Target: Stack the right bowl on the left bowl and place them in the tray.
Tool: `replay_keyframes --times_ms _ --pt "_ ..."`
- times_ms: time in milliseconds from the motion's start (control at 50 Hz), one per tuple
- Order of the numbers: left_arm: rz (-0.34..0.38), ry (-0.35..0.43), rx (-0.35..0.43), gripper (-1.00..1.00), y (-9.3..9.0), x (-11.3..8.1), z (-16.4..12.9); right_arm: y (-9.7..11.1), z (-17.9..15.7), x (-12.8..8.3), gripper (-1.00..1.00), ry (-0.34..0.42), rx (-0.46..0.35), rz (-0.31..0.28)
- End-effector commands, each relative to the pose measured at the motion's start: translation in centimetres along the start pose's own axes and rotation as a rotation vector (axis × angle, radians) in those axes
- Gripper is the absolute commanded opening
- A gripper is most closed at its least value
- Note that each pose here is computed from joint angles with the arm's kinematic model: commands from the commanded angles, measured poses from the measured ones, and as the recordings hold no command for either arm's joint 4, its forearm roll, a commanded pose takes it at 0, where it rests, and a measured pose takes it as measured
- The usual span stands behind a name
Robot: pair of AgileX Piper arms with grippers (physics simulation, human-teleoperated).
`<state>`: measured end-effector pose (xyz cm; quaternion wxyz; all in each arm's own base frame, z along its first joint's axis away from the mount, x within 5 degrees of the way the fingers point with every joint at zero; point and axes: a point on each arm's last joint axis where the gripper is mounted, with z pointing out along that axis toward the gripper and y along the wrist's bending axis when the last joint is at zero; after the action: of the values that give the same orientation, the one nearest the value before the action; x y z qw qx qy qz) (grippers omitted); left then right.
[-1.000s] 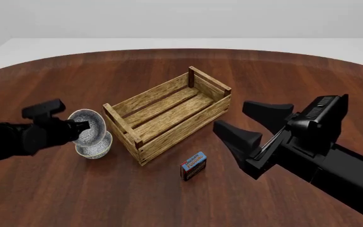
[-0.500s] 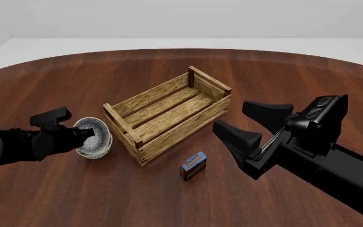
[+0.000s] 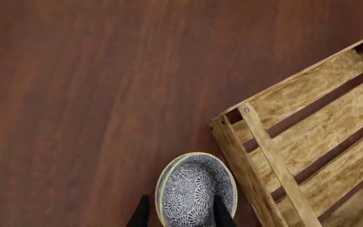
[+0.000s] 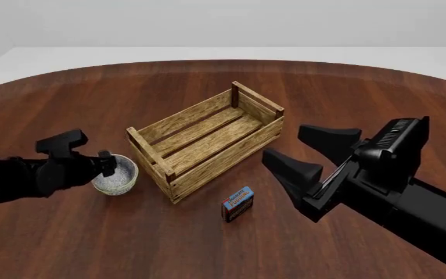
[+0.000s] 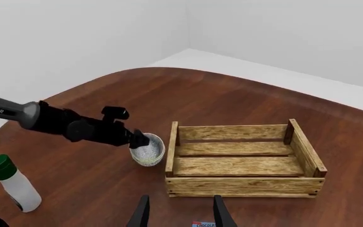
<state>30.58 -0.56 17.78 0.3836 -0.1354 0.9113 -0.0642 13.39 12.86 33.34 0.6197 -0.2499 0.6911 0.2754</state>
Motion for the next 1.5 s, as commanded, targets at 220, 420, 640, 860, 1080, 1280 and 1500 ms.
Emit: replay_keyframes --times_ms 220,420,640,860,1080,1280,1500 --pt "0.094 -0.14 0.015 1.0 -0.3 -3.5 -6.4 0.0 -0.1 0.0 1.0 0.002 -0.002 -0.004" --pt "0.256 -0.164 0.026 1.0 -0.8 -2.9 -8.7 0.0 0.2 0.2 1.0 0.008 -0.003 -0.006" --pt "0.363 -0.151 0.039 1.0 -1.3 -2.2 -9.2 0.1 0.4 0.3 1.0 0.014 -0.004 -0.008" --pt "0.45 -0.137 0.044 1.0 -1.5 -1.4 -8.6 0.1 0.4 0.4 1.0 0.018 -0.005 -0.01" --pt "0.55 -0.104 0.075 1.0 -2.1 0.9 -7.1 0.1 0.4 0.4 1.0 0.019 -0.006 -0.011" --pt "0.613 -0.093 0.1 1.0 -2.8 1.8 -6.7 0.1 0.5 0.4 1.0 0.02 -0.007 -0.011" --pt "0.649 -0.086 0.116 1.0 -3.3 2.2 -6.0 0.1 0.5 0.4 1.0 0.02 -0.004 -0.01"
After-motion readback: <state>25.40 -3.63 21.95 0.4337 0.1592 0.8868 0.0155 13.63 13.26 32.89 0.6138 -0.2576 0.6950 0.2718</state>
